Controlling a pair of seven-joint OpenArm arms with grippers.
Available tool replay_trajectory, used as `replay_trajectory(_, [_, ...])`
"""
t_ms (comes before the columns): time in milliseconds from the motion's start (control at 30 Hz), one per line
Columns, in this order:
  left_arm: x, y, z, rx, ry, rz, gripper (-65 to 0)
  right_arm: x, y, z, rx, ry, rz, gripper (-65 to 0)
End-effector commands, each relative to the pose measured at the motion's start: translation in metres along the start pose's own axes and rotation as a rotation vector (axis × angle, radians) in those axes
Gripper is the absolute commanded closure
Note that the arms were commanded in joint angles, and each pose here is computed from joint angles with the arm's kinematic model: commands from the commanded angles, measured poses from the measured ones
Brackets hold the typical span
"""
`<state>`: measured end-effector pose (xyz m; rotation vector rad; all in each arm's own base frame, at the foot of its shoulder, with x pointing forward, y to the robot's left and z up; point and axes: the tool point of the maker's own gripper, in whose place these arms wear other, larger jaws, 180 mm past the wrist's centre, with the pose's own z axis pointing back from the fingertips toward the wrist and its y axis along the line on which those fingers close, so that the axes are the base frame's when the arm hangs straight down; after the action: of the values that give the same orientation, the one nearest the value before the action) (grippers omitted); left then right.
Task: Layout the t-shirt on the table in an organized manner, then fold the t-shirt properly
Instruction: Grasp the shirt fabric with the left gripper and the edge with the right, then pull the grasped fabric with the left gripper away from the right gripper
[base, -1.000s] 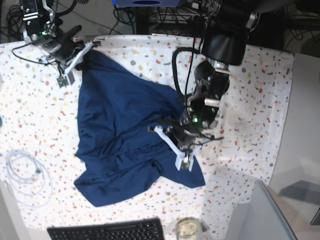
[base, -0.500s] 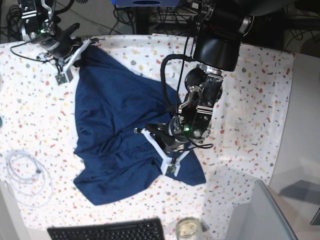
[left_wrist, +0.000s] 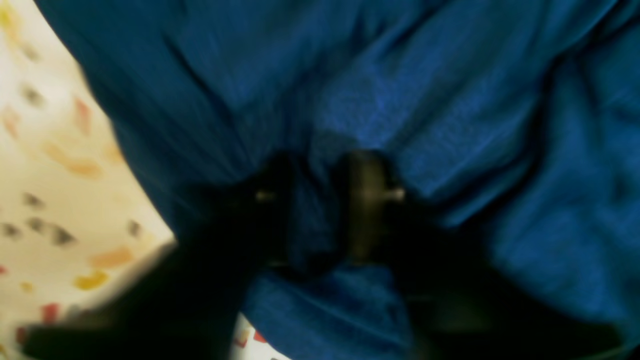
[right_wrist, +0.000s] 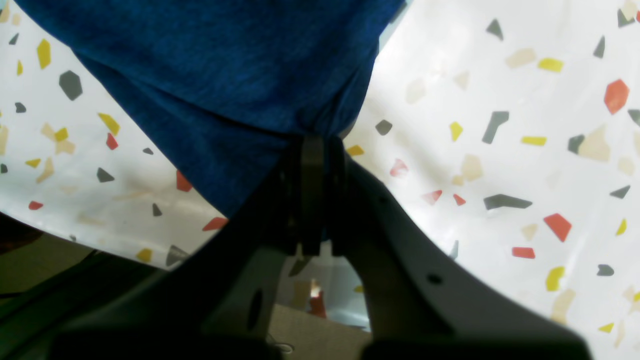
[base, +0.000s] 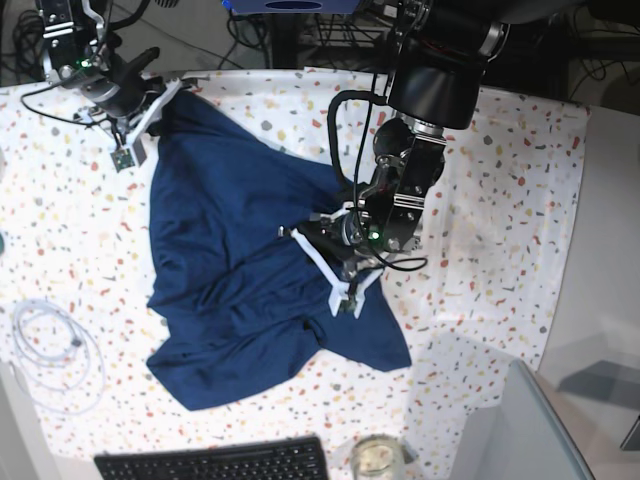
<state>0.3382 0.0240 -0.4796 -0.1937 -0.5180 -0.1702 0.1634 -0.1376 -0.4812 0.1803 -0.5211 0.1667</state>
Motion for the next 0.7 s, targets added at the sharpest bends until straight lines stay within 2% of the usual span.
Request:
replay_trajectory(0, [0.020,-0.001,0.000,-0.003,-0.031,-0.009,-0.3,0.010,-0.002,0.002,0.000,-0.035,0.004,0.0])
replay_trajectory(100, [0.014,-0.002,-0.008,-0.030,-0.001,-0.032,0.0,0.010,-0.002,0.002,0.000,-0.035,0.004,0.0])
replay_trajectory(233, [0.038,0.001,-0.004,-0.037,-0.116,-0.045,0.0,0.009,-0.002,0.002,0.000,-0.034,0.003,0.0])
replay_trajectory(533, [0.135,0.007,0.020,-0.016,-0.292,-0.087,0.0,-0.012,-0.010,0.009,-0.012,0.017,0.024,0.0])
replay_trajectory(667, [0.175,0.013,0.029,0.001,-0.338,-0.103,0.0,-0.029,-0.015,0.015,-0.020,0.055,0.036,0.0])
